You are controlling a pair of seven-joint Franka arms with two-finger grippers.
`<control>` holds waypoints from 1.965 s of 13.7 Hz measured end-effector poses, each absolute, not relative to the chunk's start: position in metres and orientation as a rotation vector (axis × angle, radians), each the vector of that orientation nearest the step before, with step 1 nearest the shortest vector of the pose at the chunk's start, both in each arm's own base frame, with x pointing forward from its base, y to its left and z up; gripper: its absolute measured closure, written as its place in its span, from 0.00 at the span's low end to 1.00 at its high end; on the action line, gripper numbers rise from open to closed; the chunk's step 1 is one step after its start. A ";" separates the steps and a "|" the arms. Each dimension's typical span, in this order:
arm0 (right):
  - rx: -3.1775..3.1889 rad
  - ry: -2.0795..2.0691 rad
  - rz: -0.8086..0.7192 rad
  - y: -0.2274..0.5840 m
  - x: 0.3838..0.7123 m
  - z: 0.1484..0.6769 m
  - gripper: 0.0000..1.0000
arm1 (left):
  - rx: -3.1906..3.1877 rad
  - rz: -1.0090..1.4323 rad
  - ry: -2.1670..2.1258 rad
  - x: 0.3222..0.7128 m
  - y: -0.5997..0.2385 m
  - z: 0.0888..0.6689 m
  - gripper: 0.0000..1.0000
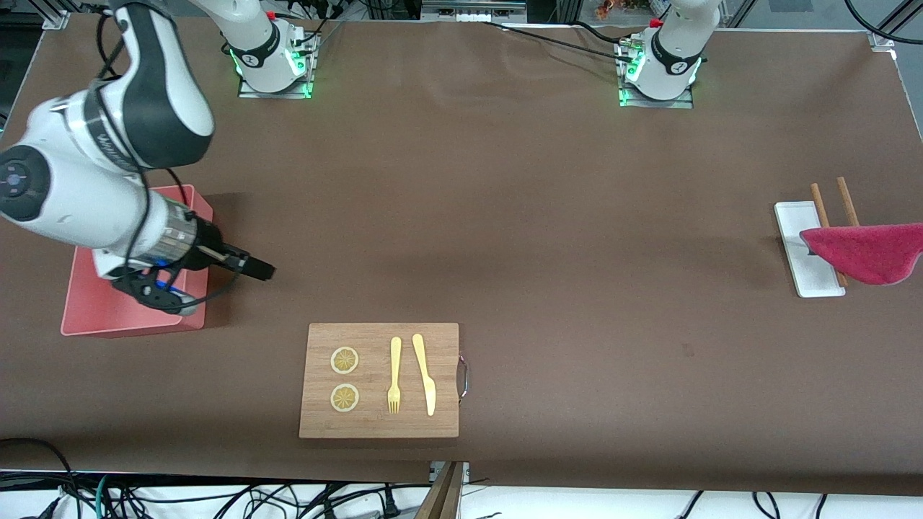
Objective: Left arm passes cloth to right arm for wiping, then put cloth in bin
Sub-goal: 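Grasp the pink cloth on the white tray with the left gripper, then carry the cloth toward the right gripper while the right gripper approaches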
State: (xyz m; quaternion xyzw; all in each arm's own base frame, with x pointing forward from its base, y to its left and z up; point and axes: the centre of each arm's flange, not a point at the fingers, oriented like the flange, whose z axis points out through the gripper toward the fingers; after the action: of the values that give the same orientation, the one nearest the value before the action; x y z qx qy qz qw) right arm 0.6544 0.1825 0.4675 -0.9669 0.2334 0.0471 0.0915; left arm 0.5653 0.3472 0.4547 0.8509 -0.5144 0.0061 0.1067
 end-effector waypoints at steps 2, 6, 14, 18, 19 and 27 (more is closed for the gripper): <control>-2.789 0.831 0.132 0.217 0.653 0.462 0.00 | 2.573 -0.091 -1.411 0.580 0.289 0.482 0.98; -2.635 1.069 0.107 0.273 0.653 0.442 0.00 | 2.653 -0.230 -1.195 0.604 0.193 0.491 0.98; -2.298 1.388 0.084 0.390 0.633 0.396 0.00 | 2.751 -0.317 -0.783 0.628 -0.009 0.501 0.98; -2.275 1.413 0.093 0.414 0.624 0.378 0.00 | 2.697 -0.377 -0.582 0.616 -0.113 0.506 0.98; -2.268 1.425 0.099 0.416 0.622 0.377 0.00 | 2.666 -0.393 -0.595 0.611 -0.140 0.504 0.98; -2.271 1.439 0.146 0.454 0.596 0.371 0.00 | 2.685 -0.275 -0.451 0.585 -0.352 0.466 0.98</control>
State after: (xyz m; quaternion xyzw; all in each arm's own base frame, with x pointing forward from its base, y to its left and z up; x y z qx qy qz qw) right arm 0.5962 0.4543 0.3707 -0.8223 0.5211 0.0528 0.2226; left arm 0.5851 -0.3521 0.4658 0.9611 -0.1616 -0.0984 0.2013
